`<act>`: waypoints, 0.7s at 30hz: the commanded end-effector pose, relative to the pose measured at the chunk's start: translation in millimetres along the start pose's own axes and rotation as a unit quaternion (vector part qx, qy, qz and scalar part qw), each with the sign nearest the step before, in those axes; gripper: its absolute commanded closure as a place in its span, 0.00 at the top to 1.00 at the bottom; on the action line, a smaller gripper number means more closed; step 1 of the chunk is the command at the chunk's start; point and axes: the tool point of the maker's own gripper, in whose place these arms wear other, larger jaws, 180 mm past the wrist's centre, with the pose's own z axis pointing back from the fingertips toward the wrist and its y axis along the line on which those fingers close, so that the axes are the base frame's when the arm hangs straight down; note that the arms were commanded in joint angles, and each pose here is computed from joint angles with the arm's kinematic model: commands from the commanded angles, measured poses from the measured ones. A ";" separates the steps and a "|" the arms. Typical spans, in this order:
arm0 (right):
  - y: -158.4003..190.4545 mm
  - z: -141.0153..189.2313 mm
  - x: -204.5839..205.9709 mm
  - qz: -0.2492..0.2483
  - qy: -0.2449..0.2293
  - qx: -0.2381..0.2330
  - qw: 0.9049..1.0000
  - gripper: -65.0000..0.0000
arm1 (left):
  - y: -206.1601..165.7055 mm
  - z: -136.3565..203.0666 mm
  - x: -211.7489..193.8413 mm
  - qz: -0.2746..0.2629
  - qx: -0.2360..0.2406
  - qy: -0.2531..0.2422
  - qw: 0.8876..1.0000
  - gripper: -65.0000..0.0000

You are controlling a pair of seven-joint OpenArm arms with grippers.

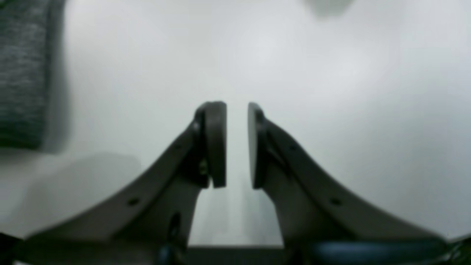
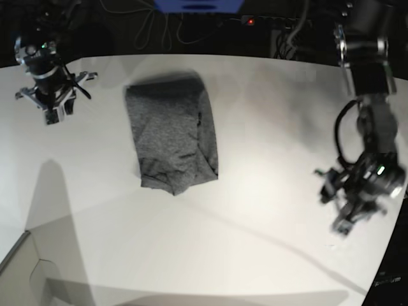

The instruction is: Layout the t-shirt on the table in an organized manner, then fold the t-shirt properly

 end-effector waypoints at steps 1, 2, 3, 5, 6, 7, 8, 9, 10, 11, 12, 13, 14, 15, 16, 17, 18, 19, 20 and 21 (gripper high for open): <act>-10.0 4.6 6.1 -0.006 -0.015 -0.017 1.000 0.17 | 14.8 13.8 2.3 0.019 0.016 -0.024 0.999 0.44; -11.7 6.2 2.9 -0.015 -0.013 -0.022 1.000 0.17 | 22.6 23.7 -19.4 0.042 0.029 -0.011 0.999 0.38; -14.1 7.5 0.0 -0.023 -0.010 -0.028 0.999 0.17 | 28.3 34.7 -41.6 0.062 0.041 0.003 0.997 0.31; -27.2 12.9 -10.3 -0.034 0.001 -0.048 0.998 0.17 | 39.6 62.3 -89.0 0.090 0.075 0.045 0.992 0.17; -35.0 16.2 -16.4 -0.039 0.009 -0.060 0.997 0.17 | 41.2 73.7 -106.4 0.099 0.086 0.061 0.990 0.11; -44.6 21.1 -24.1 -0.048 0.017 -0.075 0.996 0.17 | 43.1 86.2 -124.7 0.108 0.098 0.079 0.986 0.04; -54.2 26.9 -32.9 -0.062 0.025 -0.093 0.993 0.17 | 42.0 98.3 -143.7 0.116 0.105 0.100 0.983 0.00; -66.3 34.7 -44.0 -0.078 0.035 -0.116 0.990 0.17 | 37.8 109.4 -161.4 0.126 0.109 0.117 0.979 0.00; -77.9 44.0 -55.7 -0.093 0.045 -0.138 0.985 0.17 | 30.1 121.0 -180.0 0.134 0.112 0.135 0.975 0.01; -86.8 51.9 -66.6 -0.105 0.055 -0.156 0.981 0.17 | 23.5 134.4 -199.1 0.142 0.116 0.154 0.971 0.02; -94.3 60.0 -77.3 -0.113 0.065 -0.171 0.977 0.17 | 16.9 145.2 -213.9 0.150 0.118 0.168 0.967 0.02; -97.8 66.6 -90.0 -0.125 0.078 -0.181 0.972 0.17 | 4.5 155.8 -233.7 0.161 0.115 0.191 0.961 0.00; -102.0 71.9 -101.9 -0.135 0.090 -0.190 0.968 0.17 | -8.2 163.7 -249.9 0.171 0.109 0.212 0.956 0.00; -106.4 79.3 -116.8 -0.147 0.105 -0.200 0.963 0.17 | -18.8 169.9 -263.7 0.180 0.102 0.230 0.951 0.00; -107.7 85.6 -132.3 -0.156 0.122 -0.205 0.958 0.17 | -30.8 173.9 -277.4 0.191 0.093 0.244 0.946 0.00; -106.2 89.2 -145.4 -0.165 0.136 -0.205 0.955 0.17 | -44.4 175.3 -289.5 0.201 0.080 0.252 0.943 0.00; -101.1 90.7 -161.9 -0.176 0.155 -0.199 0.952 0.17 | -61.2 174.7 -302.7 0.217 0.064 0.254 0.940 0.00; -92.0 88.8 -179.7 -0.190 0.174 -0.185 0.948 0.17 | -76.3 170.8 -311.2 0.227 0.050 0.248 0.940 0.00; -79.5 85.6 -198.2 -0.206 0.193 -0.168 0.944 0.17 | -90.3 164.9 -318.3 0.233 0.037 0.243 0.941 0.00; -63.7 82.3 -219.4 -0.226 0.214 -0.147 0.939 0.17 | -109.9 157.1 -329.0 0.235 0.016 0.245 0.940 0.00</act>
